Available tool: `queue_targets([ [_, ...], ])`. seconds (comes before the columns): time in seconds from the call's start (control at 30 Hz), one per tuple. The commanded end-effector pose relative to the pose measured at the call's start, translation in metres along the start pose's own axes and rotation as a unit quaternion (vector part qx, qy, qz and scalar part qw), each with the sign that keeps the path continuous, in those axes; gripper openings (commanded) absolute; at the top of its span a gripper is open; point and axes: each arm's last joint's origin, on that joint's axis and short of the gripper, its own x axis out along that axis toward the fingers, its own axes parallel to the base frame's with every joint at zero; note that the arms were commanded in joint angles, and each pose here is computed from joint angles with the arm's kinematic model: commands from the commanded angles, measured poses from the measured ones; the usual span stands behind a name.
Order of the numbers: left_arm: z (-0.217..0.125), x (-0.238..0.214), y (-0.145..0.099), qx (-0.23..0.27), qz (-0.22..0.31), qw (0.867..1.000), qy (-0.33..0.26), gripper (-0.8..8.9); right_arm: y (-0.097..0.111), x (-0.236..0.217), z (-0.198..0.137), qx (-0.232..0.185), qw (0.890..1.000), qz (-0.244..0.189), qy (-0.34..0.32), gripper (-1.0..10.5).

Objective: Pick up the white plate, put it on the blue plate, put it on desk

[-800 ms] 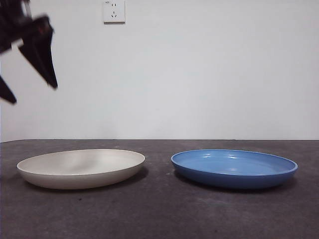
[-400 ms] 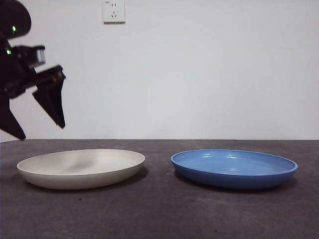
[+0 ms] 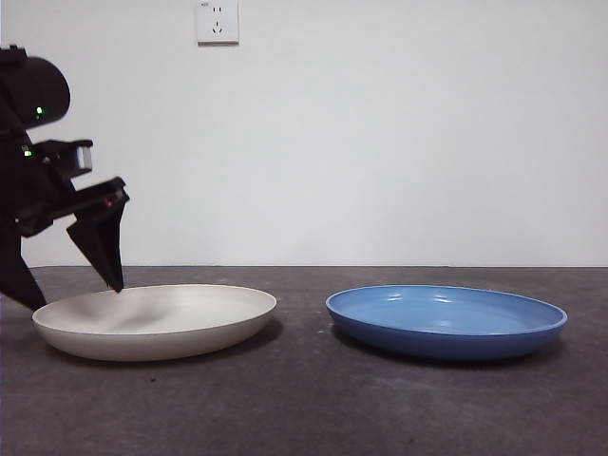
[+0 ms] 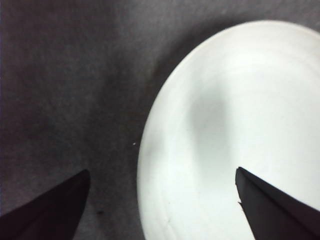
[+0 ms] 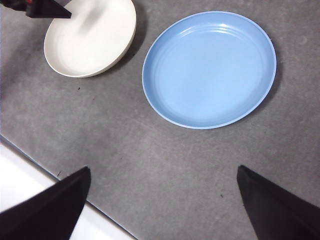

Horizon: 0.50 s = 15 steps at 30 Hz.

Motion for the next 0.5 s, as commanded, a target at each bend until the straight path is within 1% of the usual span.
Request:
queue_targets([
  [0.03,0.004,0.0092,0.0021,0.003,0.001,1.0,0.005,4.59,0.0018,-0.0028,0.004,-0.009,1.0,0.001,-0.01,4.7],
  [0.13,0.0029,0.0134,0.0032,0.001,0.002,1.0,0.012,4.52,0.0017,-0.0027,0.004,-0.009,1.0,0.001,-0.01,4.7],
  [0.17,0.0028,0.0137,0.0033,0.001,0.002,1.0,0.013,4.28,0.0017,-0.0027,0.004,-0.009,1.0,0.001,-0.01,4.7],
  [0.5,0.0034,0.0136,0.0032,-0.004,0.002,1.0,0.01,0.47,0.0016,-0.0026,0.0041,-0.009,1.0,0.001,-0.01,4.7],
])
